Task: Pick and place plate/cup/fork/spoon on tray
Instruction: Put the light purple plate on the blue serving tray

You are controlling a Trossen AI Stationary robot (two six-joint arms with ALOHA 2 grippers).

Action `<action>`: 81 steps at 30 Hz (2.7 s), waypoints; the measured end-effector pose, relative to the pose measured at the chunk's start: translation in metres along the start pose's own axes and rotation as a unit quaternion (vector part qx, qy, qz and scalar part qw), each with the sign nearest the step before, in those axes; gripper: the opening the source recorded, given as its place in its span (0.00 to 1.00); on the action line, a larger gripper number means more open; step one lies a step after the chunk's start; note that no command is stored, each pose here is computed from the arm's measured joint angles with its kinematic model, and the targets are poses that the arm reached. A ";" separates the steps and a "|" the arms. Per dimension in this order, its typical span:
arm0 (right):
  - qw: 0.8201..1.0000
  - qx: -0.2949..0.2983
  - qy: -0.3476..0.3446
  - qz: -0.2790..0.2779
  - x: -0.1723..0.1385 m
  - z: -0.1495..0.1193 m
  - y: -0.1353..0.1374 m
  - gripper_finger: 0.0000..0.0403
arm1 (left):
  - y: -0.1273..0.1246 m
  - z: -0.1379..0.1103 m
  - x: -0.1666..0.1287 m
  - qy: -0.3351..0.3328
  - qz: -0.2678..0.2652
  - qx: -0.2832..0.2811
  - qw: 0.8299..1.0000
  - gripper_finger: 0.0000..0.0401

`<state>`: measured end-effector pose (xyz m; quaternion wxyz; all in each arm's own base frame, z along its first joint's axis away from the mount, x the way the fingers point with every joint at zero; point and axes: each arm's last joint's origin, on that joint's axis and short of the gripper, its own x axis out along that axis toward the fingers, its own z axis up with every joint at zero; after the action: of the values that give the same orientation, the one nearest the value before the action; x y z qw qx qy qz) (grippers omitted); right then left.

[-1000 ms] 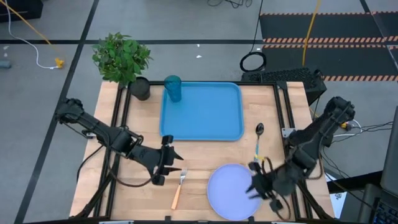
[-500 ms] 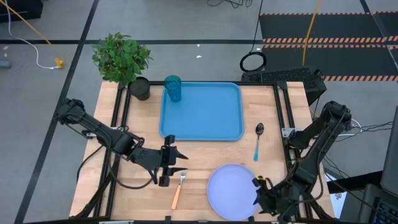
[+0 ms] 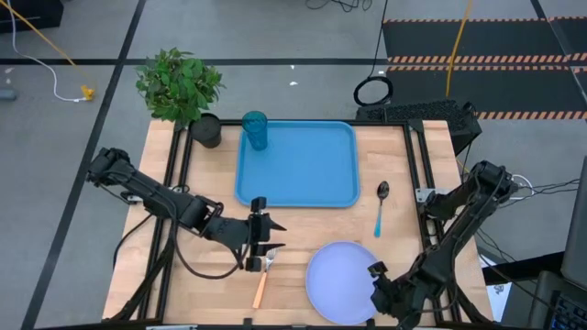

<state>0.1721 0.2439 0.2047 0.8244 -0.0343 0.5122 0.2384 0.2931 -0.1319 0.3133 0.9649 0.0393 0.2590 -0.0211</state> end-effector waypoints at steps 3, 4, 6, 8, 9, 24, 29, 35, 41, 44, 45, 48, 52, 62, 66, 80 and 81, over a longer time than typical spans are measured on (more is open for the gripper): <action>1.000 0.014 0.000 0.013 0.006 -0.006 -0.002 0.38 | 0.002 0.000 0.001 0.002 0.003 0.000 1.000 0.46; 1.000 0.014 0.003 0.020 0.008 -0.009 -0.003 0.38 | 0.002 0.000 0.001 0.001 0.003 0.004 1.000 0.46; 0.999 0.014 0.001 0.031 0.014 -0.014 -0.005 0.38 | 0.002 0.000 0.001 0.001 0.003 0.007 1.000 0.46; 0.999 0.009 0.001 0.045 0.017 -0.018 -0.005 0.38 | 0.002 0.000 0.001 0.002 0.002 0.007 1.000 0.46; 0.999 0.003 0.004 0.045 0.019 -0.021 -0.005 0.38 | 0.003 0.000 0.001 0.002 0.003 0.007 1.000 0.46; 0.994 -0.104 0.018 0.020 0.032 -0.046 -0.017 0.38 | 0.014 0.002 0.005 0.000 0.019 0.010 1.000 0.46; 0.990 -0.137 0.015 0.022 0.032 -0.046 -0.016 0.29 | 0.019 0.003 0.006 0.000 0.026 0.006 1.000 0.46; 0.986 -0.166 0.015 0.023 0.032 -0.046 -0.016 0.08 | 0.022 0.003 0.007 0.000 0.030 0.012 0.999 0.46; 0.986 -0.166 0.012 0.021 0.030 -0.045 -0.017 0.03 | 0.025 0.005 0.008 -0.006 0.034 0.015 0.999 0.46; 0.986 -0.166 0.002 0.027 0.022 -0.042 -0.015 0.02 | 0.025 0.005 0.008 -0.006 0.034 0.018 0.999 0.46; 0.985 -0.167 -0.007 0.031 0.018 -0.039 -0.014 0.01 | 0.025 0.005 0.008 -0.006 0.034 0.021 0.999 0.46; 0.983 -0.176 -0.042 0.041 0.003 -0.030 -0.010 0.01 | 0.025 0.005 0.008 -0.006 0.034 0.023 0.999 0.46; 0.977 -0.189 -0.091 0.025 -0.018 -0.017 -0.007 0.00 | 0.025 0.005 0.008 -0.005 0.034 0.023 0.999 0.46; 0.968 -0.216 -0.103 -0.079 -0.056 0.005 -0.005 0.00 | 0.026 -0.001 0.008 0.025 0.037 0.028 0.999 0.46; 0.965 -0.223 -0.096 -0.103 -0.065 0.014 -0.010 0.00 | 0.025 -0.004 0.008 0.038 0.037 0.020 0.998 0.46; 0.960 -0.174 -0.064 -0.211 -0.075 0.044 -0.078 0.00 | 0.012 -0.036 -0.009 0.154 0.132 -0.004 0.979 0.46; 0.959 -0.172 -0.061 -0.219 -0.075 0.046 -0.085 0.00 | 0.010 -0.036 -0.010 0.154 0.136 -0.008 0.979 0.46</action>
<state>0.2190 0.1555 0.2753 0.8678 -0.2722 0.3920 0.1383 0.2673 -0.1183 0.2874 0.9073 0.0694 0.3973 0.1187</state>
